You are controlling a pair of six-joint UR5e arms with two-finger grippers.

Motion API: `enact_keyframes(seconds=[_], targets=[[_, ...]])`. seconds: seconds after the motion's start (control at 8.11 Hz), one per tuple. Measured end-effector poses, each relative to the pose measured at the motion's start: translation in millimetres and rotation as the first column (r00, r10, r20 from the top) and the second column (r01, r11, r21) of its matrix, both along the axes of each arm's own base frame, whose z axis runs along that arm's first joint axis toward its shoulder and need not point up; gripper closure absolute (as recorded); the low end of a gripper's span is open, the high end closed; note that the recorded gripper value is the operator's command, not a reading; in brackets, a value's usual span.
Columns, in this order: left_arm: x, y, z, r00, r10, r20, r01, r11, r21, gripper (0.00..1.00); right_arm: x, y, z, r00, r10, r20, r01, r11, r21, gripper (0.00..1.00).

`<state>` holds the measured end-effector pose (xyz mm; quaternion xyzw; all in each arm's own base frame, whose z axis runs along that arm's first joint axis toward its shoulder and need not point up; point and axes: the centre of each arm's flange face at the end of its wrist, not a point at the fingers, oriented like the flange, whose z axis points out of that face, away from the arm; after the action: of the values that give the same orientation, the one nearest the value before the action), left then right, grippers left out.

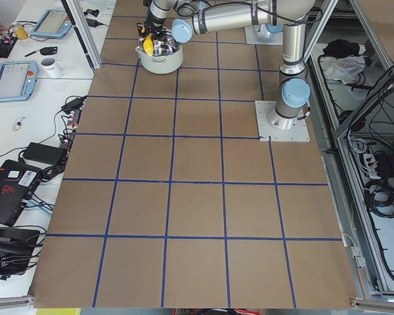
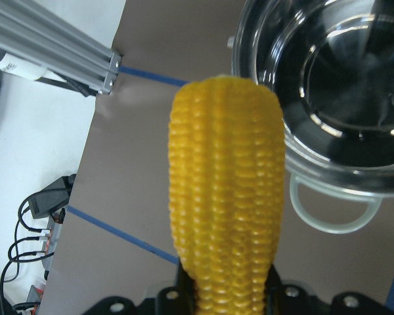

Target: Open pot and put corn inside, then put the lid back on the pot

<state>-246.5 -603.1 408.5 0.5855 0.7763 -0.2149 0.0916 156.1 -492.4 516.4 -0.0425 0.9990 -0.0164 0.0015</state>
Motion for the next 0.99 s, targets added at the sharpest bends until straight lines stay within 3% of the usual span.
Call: enact_keyframes(seconds=[0.49,0.99], targets=[[-90.7,28.5,-27.3,0.994,-0.108,-0.031,0.108,0.994,0.004,1.00,-20.4,-7.3,0.1,0.999,0.008,0.041,-0.007,1.000,-0.014,0.99],[-124.4,17.9,-81.3,0.985,-0.165,-0.055,0.165,0.986,-0.017,1.00,-21.9,-8.6,0.6,0.999,0.016,0.042,-0.015,1.000,-0.023,0.99]])
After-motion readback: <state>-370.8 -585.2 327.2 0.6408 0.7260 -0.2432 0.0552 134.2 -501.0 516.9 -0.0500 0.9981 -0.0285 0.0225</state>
